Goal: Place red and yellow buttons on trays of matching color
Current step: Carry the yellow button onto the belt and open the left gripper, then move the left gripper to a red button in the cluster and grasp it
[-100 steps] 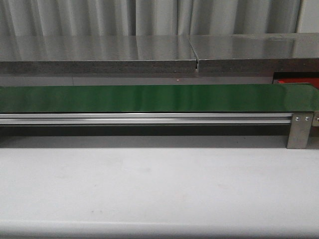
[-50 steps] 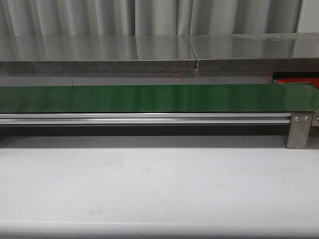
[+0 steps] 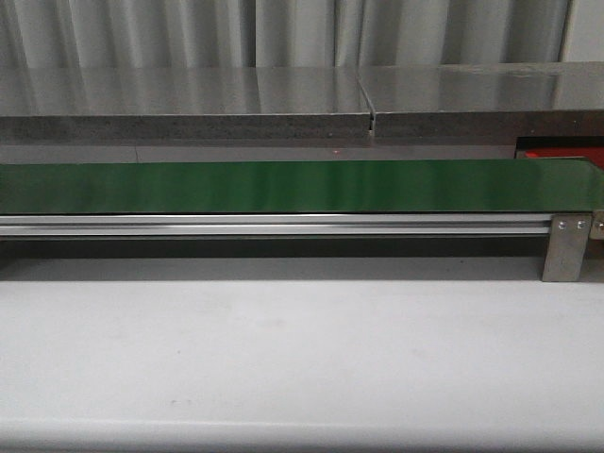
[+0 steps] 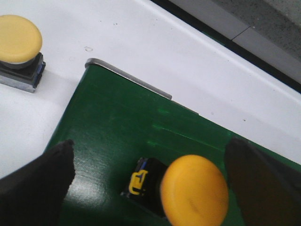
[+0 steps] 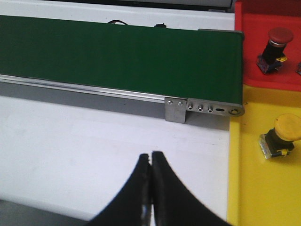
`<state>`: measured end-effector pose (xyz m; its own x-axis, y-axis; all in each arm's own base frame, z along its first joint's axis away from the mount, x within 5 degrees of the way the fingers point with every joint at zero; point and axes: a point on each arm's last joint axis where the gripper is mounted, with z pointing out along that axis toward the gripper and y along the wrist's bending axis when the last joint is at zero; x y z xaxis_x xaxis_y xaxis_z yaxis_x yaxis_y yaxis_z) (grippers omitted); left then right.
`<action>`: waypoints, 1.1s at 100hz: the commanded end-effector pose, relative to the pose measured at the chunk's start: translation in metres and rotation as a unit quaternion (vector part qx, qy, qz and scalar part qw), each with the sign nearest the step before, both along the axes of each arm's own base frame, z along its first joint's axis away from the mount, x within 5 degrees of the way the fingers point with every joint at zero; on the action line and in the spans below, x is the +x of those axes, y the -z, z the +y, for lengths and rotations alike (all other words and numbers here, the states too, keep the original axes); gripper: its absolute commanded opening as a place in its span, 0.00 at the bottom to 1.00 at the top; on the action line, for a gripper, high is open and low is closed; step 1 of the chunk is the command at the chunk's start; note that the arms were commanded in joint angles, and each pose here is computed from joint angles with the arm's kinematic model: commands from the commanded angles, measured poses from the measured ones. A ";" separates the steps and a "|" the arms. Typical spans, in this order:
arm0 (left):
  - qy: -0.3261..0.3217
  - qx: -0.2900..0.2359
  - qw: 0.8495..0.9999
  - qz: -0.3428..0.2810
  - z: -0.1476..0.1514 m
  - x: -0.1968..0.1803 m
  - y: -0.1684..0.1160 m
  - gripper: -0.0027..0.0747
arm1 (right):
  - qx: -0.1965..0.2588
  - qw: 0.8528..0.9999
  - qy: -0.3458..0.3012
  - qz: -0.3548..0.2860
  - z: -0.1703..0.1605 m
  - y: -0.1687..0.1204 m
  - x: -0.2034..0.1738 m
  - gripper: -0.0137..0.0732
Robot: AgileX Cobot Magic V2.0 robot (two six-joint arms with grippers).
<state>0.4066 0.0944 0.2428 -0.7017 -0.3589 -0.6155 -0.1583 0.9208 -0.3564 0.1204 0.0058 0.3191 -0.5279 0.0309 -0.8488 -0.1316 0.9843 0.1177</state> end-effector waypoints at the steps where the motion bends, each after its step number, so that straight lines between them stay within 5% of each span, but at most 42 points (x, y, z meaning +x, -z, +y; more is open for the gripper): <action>1: -0.014 0.007 0.998 -0.064 -0.003 -0.005 -0.041 0.87 | 0.004 0.999 0.012 -0.039 -0.001 -0.013 0.002 0.08; 24: -0.018 0.024 0.994 -0.102 0.001 -0.012 -0.072 0.87 | 0.004 0.999 0.012 -0.039 -0.001 -0.013 0.002 0.08; 48: -0.048 0.064 0.990 -0.118 0.036 -0.018 -0.089 0.86 | 0.004 0.999 0.012 -0.039 -0.001 -0.013 0.002 0.08; 77: -0.110 0.101 0.985 -0.081 0.095 -0.026 -0.059 0.86 | 0.004 0.999 0.012 -0.039 -0.001 -0.013 0.002 0.08; 110: -0.105 0.140 0.984 -0.029 0.123 -0.008 -0.012 0.86 | 0.004 0.999 0.012 -0.039 -0.001 -0.013 0.002 0.08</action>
<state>0.3929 0.2105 0.2254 -0.6668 -0.3419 -0.6622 -0.3362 0.9310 -0.1421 0.1204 0.0058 0.3191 -0.5279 0.0309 -0.8488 -0.1316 0.9843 0.1177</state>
